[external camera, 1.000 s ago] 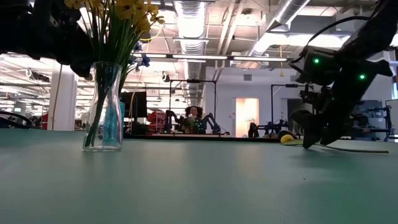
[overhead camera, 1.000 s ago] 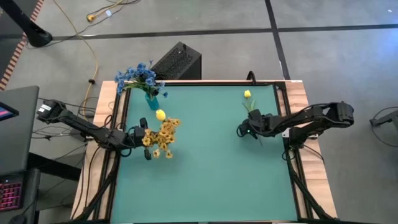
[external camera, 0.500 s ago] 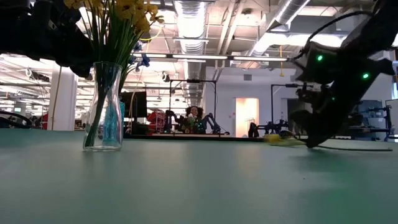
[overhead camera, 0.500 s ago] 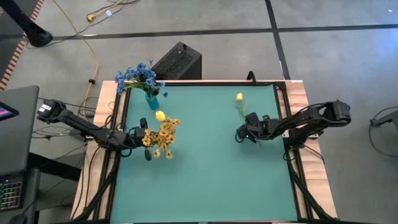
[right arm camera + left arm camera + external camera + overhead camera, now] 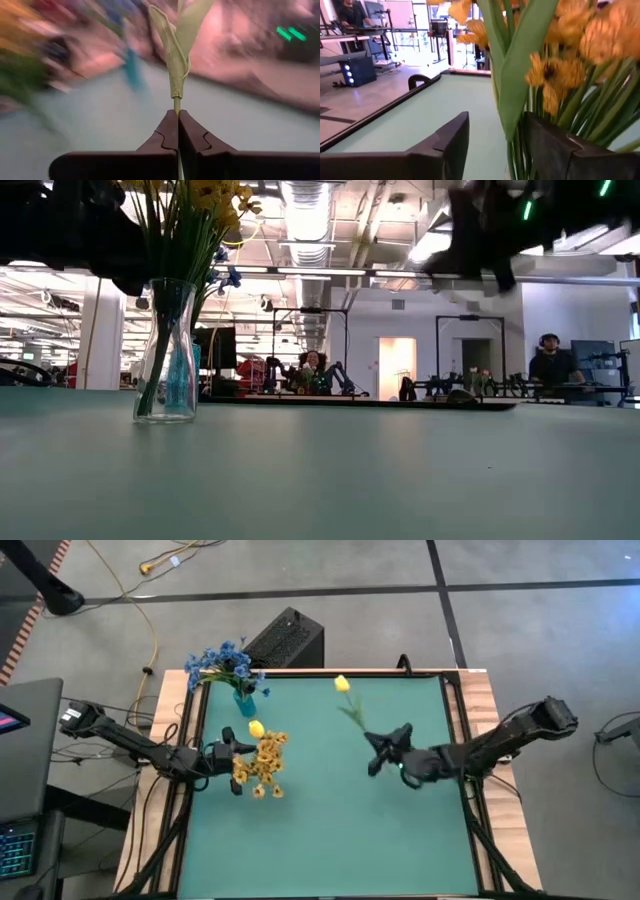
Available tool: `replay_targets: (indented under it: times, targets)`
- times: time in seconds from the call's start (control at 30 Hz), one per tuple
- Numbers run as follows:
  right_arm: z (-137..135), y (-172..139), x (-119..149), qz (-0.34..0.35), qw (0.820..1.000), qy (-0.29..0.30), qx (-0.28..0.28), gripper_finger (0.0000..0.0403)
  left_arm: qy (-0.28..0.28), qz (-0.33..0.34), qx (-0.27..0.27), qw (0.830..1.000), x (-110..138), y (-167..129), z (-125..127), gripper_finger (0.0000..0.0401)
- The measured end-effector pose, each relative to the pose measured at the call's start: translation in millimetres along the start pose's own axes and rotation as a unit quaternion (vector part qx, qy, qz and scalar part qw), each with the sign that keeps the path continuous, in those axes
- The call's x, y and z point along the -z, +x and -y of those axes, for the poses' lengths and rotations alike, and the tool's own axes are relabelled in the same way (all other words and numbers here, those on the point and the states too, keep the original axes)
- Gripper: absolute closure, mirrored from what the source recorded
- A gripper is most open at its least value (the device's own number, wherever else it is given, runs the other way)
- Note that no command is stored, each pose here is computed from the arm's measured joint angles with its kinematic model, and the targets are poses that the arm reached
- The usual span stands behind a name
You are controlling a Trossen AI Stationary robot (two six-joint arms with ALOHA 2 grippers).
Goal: Sort flowers into vase by color
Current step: Put the yellow flower into the transparent vase
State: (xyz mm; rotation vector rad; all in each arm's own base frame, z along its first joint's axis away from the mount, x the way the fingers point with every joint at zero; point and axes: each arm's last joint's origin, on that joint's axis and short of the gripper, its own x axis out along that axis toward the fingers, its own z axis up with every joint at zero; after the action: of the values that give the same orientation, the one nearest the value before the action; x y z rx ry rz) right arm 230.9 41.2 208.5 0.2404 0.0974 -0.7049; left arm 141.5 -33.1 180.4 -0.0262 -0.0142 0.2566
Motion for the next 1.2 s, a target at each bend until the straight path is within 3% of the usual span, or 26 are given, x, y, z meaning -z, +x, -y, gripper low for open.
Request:
replay_targets:
  times: [0.2,0.37,0.5,0.6,0.7,0.73,0.9,1.03,1.2]
  targets:
    - [-42,-23,-15,0.138,0.979,-0.005,-0.151,0.0381,-0.003,0.031,-0.004,0.999,-10,-5,-4,0.0212]
    - [-64,-25,4,0.237,0.919,-0.024,-0.314,0.0382,-0.017,0.068,0.002,0.998,-20,-12,-8,0.0211]
    - [-94,-8,18,0.236,0.892,-0.103,-0.372,0.0382,-0.033,0.093,0.012,0.995,-26,-17,-10,0.0211]
    - [-124,9,21,0.297,0.848,-0.139,-0.416,0.0382,-0.041,0.105,0.012,0.994,-30,-20,-12,0.0211]
    - [-154,29,24,0.374,0.783,-0.227,-0.443,0.0382,-0.048,0.107,0.011,0.993,-31,-21,-13,0.0211]
    - [-163,37,22,0.397,0.769,-0.244,-0.437,0.0382,-0.052,0.108,0.013,0.993,-31,-22,-13,0.0211]
    - [-183,88,28,0.439,0.750,-0.268,-0.417,0.0382,-0.056,0.100,0.014,0.993,-29,-21,-13,0.0211]
    - [-185,125,20,0.447,0.739,-0.224,-0.452,0.0382,-0.050,0.086,0.009,0.995,-26,-21,-13,0.0211]
    - [-184,157,19,0.451,0.736,-0.210,-0.458,0.0382,-0.046,0.080,0.006,0.996,-25,-20,-13,0.0211]
